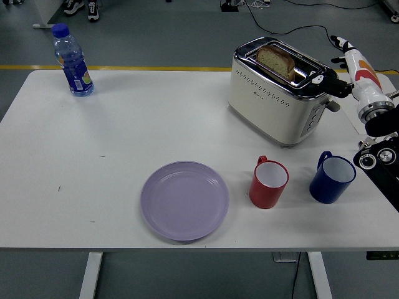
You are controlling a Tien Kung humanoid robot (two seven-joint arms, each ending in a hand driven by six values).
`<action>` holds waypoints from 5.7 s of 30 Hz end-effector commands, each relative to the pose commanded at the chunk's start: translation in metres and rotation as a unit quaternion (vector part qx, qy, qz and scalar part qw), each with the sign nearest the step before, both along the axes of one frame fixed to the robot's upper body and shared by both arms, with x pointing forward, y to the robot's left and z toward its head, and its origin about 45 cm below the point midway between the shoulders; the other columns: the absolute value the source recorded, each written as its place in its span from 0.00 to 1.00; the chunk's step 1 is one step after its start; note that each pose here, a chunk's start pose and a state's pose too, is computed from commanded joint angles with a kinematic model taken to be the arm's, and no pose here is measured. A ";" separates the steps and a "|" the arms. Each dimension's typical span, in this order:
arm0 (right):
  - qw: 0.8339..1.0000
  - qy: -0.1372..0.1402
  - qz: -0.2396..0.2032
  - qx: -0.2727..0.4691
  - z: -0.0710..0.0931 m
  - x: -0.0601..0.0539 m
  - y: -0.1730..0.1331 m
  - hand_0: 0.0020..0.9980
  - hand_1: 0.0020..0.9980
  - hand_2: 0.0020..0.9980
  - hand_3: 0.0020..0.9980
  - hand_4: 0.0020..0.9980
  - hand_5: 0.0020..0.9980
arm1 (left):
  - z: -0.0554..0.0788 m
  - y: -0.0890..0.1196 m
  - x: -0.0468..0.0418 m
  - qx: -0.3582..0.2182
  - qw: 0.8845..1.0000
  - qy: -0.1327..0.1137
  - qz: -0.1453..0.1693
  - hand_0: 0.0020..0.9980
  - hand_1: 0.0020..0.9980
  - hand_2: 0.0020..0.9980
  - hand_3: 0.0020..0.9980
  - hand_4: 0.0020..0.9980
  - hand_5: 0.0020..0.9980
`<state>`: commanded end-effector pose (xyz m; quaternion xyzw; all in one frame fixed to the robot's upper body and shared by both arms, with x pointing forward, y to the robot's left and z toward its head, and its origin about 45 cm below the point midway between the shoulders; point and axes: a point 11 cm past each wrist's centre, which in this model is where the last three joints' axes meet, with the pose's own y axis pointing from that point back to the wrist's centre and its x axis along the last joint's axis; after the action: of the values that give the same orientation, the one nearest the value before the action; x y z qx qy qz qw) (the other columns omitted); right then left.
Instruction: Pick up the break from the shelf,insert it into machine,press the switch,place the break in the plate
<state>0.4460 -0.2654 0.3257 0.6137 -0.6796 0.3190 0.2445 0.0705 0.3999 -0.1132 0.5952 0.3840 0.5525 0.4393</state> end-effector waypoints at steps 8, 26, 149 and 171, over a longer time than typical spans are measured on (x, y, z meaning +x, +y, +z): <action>1.000 0.011 0.026 -0.014 0.012 0.020 0.026 0.79 0.80 0.89 0.91 0.76 0.35 | 0.001 0.001 0.0033 0.001 1.000 -0.004 0.001 0.69 0.69 0.68 0.56 0.28 0.83; 0.996 0.049 0.051 -0.049 0.009 0.044 0.062 0.81 0.80 0.86 0.89 0.76 0.30 | 0.002 0.003 0.0075 0.003 1.000 -0.008 0.002 0.69 0.69 0.68 0.56 0.28 0.83; 0.981 -0.024 0.190 -0.033 0.107 -0.026 0.111 0.20 0.22 0.32 0.45 0.51 0.00 | 0.003 0.006 0.0038 0.006 1.000 -0.004 0.010 0.69 0.70 0.68 0.56 0.28 0.83; 0.932 0.164 0.322 0.026 0.007 -0.078 0.175 0.16 0.20 0.31 0.43 0.49 0.00 | 0.002 0.003 0.0030 0.004 1.000 -0.005 0.011 0.69 0.69 0.68 0.56 0.28 0.83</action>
<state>0.3677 -0.0907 0.3323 0.8496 -0.4037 0.2576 0.2212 0.0735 0.4033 -0.1117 0.5898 0.3859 0.5618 0.4331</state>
